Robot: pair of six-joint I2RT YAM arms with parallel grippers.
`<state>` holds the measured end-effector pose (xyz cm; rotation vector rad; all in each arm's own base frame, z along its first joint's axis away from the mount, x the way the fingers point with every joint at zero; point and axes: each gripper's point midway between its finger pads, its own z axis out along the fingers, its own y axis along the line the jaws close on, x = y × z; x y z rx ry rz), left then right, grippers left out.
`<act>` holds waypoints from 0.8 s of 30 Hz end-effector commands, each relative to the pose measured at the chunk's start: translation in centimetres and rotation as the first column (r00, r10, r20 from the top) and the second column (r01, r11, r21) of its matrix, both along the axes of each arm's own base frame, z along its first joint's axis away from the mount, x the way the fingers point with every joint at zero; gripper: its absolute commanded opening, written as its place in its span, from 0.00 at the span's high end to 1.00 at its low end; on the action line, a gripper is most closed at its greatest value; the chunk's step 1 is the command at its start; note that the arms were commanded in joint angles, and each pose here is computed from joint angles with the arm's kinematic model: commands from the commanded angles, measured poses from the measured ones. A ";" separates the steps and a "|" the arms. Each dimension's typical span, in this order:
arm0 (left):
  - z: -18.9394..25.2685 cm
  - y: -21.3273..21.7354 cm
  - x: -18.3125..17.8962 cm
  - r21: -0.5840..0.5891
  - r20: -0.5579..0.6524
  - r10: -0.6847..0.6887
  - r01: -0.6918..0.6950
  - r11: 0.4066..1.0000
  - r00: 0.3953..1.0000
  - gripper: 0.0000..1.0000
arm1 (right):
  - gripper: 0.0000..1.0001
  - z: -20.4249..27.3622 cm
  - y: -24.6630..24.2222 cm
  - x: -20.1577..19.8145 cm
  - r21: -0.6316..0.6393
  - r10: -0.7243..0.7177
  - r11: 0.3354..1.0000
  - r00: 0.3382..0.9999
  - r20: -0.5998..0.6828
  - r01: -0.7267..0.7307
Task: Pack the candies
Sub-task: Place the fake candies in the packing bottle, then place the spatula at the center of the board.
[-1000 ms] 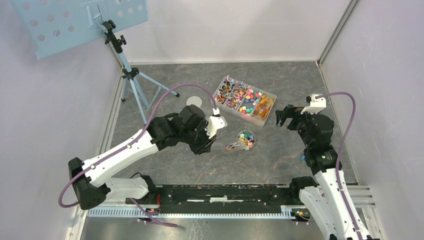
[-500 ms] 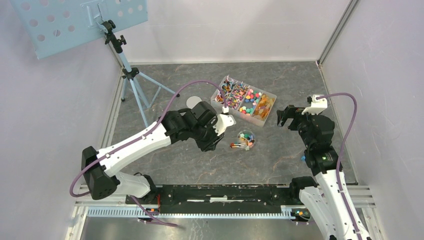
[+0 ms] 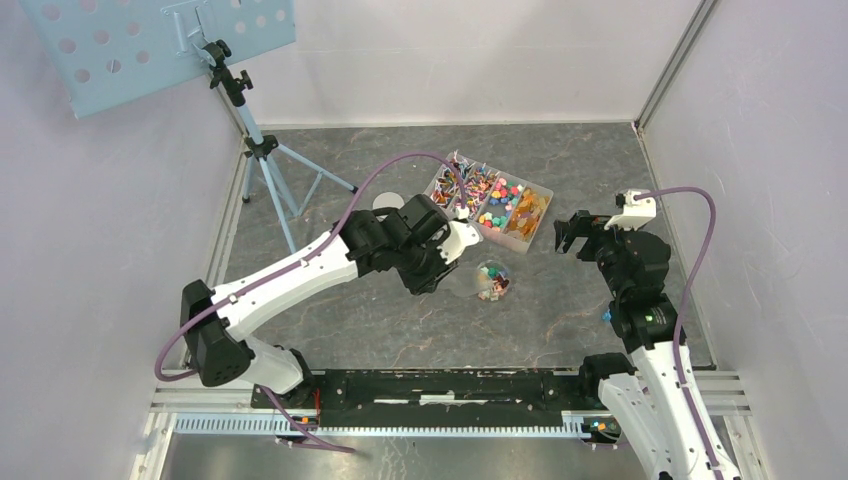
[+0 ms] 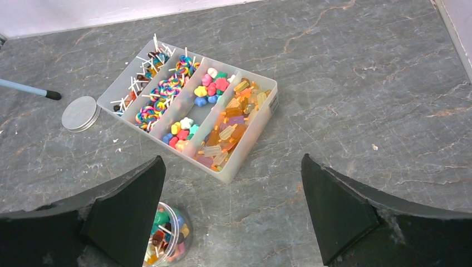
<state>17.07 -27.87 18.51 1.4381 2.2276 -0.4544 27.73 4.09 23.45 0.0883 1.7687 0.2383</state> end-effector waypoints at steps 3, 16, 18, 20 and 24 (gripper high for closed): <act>1.2 -0.1 0.8 0.013 0.031 0.047 -0.047 0.999 0.998 0.98 | 0.02 1.9 -0.2 0.1 0.005 -0.006 1.000 0.999 0.053 0.006; 3.2 0.9 3.3 -0.063 0.166 0.216 -0.208 0.976 0.962 0.98 | 0.02 0.8 0.5 -0.1 0.023 0.023 0.999 0.999 0.025 -0.024; 3.0 1.5 4.3 -0.060 0.211 0.269 -0.263 0.963 0.940 0.98 | 0.02 0.5 0.7 -0.1 0.020 0.035 0.999 0.999 0.016 -0.035; 2.7 2.1 5.3 -0.082 0.249 0.345 -0.335 0.939 0.905 0.98 | 0.02 0.3 0.7 -0.1 0.008 0.041 0.999 0.999 0.003 -0.041; 2.7 4.3 7.7 -0.164 0.345 0.516 -0.491 0.856 0.784 0.98 | 0.02 0.0 0.5 0.0 -0.008 0.033 0.999 0.999 -0.015 -0.033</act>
